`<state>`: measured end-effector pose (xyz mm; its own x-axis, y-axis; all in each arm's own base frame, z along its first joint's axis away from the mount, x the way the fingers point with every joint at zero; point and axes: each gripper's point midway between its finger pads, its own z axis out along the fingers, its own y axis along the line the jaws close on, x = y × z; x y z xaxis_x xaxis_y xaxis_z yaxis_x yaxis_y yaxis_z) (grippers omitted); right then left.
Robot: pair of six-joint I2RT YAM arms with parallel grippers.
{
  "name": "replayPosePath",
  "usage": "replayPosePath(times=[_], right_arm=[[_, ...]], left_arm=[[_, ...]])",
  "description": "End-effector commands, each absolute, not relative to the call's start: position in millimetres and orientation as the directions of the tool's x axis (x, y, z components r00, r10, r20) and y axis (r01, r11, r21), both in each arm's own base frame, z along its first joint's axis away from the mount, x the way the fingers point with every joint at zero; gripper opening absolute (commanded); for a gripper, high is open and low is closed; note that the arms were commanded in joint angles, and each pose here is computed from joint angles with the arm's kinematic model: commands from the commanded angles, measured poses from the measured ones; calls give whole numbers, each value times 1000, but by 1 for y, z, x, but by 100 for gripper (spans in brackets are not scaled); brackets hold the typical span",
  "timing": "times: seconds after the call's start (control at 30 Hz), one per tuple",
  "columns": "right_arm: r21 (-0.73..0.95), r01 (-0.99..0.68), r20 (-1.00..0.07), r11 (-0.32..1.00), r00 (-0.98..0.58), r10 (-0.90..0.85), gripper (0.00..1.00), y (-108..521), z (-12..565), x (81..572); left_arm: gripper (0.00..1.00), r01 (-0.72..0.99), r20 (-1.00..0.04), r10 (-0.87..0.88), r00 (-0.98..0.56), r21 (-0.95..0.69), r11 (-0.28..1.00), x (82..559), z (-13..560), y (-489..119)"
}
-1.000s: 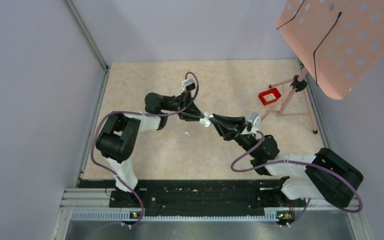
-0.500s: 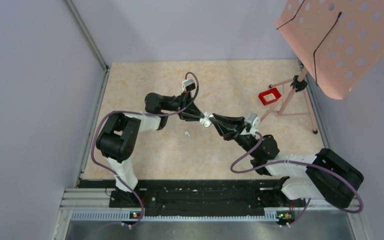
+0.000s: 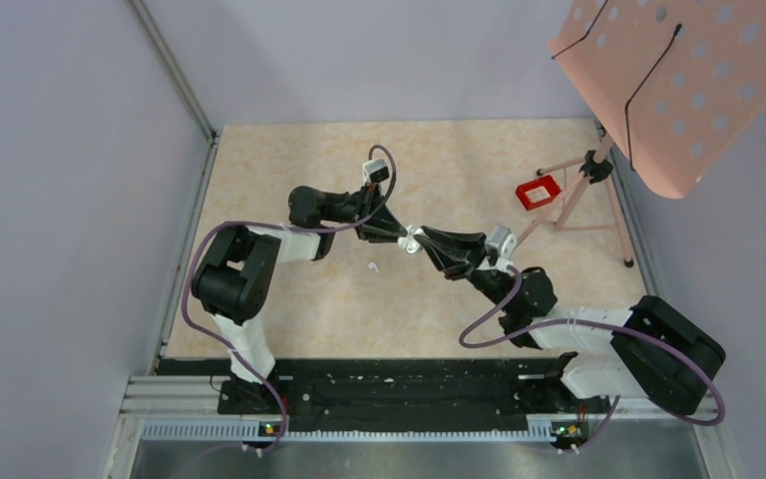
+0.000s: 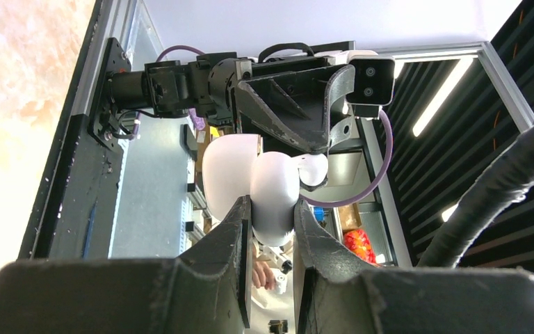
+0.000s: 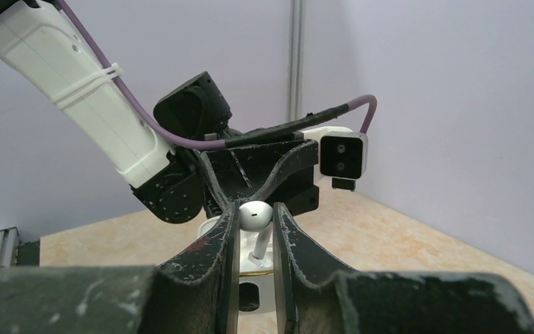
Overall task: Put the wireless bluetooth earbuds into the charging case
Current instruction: Insert the right earbud into the right side groove of the charging case.
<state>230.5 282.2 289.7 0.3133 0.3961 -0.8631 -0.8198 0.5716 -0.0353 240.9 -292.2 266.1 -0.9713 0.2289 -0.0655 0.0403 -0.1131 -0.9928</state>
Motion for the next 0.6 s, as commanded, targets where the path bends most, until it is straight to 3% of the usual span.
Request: replayPosePath(times=[0.0, 0.3, 0.57], right_arm=[[-100, -824, -810, 558, 393, 435, 0, 283, 319, 223], [-113, -832, -818, 543, 388, 424, 0, 283, 317, 218], [-134, -831, -829, 540, 393, 399, 0, 284, 309, 217]], left_arm=[[0, -164, 137, 248, -959, -982, -91, 230, 289, -285], [0, -277, 258, 216, -942, -959, -63, 225, 282, -283], [0, -294, 288, 193, -938, -956, -3, 223, 274, -283]])
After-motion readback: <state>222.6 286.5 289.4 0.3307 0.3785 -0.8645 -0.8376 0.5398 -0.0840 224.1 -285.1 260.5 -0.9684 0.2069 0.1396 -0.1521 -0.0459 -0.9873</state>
